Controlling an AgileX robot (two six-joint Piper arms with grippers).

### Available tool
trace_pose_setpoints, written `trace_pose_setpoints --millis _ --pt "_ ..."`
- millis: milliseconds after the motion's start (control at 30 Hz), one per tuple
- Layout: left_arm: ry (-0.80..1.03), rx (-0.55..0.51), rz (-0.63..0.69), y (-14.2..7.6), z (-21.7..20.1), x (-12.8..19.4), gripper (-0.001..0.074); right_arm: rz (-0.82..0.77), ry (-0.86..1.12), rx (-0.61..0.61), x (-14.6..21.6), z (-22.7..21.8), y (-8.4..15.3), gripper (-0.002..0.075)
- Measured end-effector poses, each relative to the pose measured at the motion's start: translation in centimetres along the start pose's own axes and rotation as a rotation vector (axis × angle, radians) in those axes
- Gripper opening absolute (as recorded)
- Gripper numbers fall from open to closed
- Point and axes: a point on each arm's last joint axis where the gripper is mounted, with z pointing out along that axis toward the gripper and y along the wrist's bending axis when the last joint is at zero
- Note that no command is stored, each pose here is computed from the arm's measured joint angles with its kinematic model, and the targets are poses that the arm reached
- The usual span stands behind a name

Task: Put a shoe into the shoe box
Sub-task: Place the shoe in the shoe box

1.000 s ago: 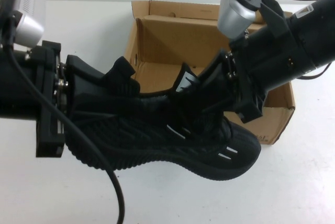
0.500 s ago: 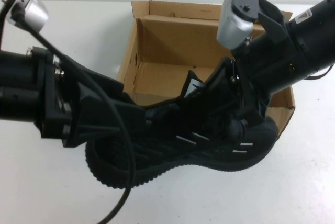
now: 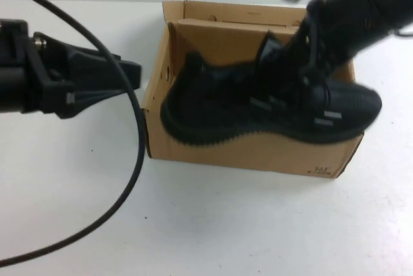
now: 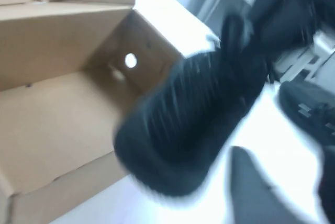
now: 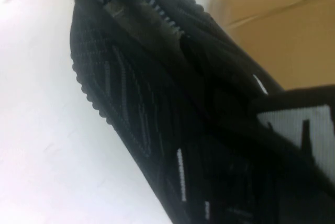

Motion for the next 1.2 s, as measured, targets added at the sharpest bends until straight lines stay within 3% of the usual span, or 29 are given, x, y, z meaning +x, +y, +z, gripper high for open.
trace_pose_setpoints --millis 100,233,667,1200 --pt "0.036 -0.025 0.021 0.2 -0.5 0.3 0.0108 0.033 -0.024 0.036 -1.2 0.1 -2.2 0.0017" --pt "0.128 -0.038 0.034 0.3 -0.7 1.2 0.0020 0.043 -0.019 0.072 -2.5 1.2 -4.7 0.0017" --pt "0.236 -0.032 0.011 0.2 -0.9 2.2 -0.0001 0.058 0.085 0.085 -2.1 9.3 -11.6 0.0017" --pt "0.239 -0.035 -0.012 0.2 -0.9 2.2 -0.0001 0.164 0.026 0.161 -1.9 12.0 -13.9 0.0017"
